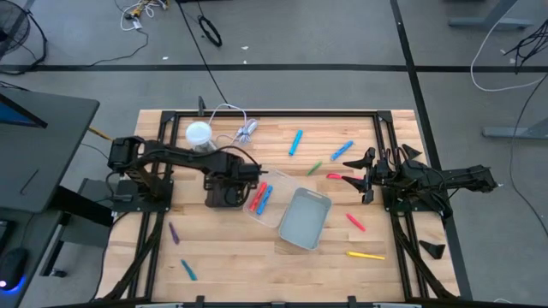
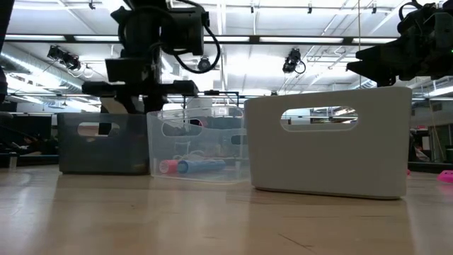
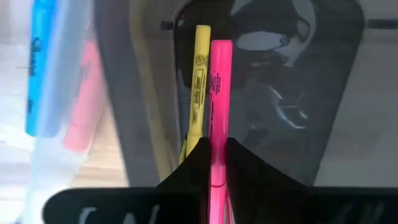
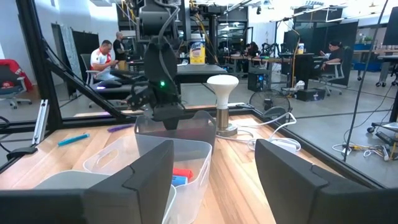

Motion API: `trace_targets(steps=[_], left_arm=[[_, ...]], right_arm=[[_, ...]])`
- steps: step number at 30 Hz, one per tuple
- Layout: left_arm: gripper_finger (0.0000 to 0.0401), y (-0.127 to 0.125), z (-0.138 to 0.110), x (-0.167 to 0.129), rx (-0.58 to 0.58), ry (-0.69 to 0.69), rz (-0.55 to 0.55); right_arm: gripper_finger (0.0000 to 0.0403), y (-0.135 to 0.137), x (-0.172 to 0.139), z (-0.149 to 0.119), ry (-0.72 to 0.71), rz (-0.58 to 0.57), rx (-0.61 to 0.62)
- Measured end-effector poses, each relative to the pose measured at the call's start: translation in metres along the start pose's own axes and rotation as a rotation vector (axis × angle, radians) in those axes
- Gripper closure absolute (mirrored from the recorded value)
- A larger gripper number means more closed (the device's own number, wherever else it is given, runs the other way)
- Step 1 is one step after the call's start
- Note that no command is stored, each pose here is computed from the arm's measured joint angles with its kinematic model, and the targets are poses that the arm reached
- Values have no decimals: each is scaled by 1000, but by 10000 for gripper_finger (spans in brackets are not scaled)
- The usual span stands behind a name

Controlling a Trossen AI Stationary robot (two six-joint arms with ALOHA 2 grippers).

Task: Pick & Place Markers
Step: Put the bottom pink marker into the black bin, then put the blue pen into the gray bin

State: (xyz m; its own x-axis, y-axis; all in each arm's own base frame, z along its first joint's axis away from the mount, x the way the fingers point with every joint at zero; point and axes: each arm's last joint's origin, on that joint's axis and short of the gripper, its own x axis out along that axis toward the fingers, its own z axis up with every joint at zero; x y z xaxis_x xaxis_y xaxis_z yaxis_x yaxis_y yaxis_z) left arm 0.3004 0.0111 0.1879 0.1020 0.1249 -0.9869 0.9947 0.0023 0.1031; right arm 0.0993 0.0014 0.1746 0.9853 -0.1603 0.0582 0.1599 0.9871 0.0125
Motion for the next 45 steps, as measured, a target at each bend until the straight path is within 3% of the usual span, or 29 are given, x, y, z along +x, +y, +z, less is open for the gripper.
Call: trace_targets(steps=[8, 31, 40, 45], left_arm=[[363, -8, 3, 14, -3, -34, -10], [294, -9, 1, 14, -49, -9, -19], [294, -7, -6, -12, -336, 16, 82], [294, -8, -8, -28, -573, -6, 143]], right_arm=[[174, 0, 0, 0, 0, 0, 0], [174, 0, 0, 0, 0, 0, 0], [174, 0, 0, 0, 0, 0, 0], [174, 0, 0, 0, 0, 0, 0]])
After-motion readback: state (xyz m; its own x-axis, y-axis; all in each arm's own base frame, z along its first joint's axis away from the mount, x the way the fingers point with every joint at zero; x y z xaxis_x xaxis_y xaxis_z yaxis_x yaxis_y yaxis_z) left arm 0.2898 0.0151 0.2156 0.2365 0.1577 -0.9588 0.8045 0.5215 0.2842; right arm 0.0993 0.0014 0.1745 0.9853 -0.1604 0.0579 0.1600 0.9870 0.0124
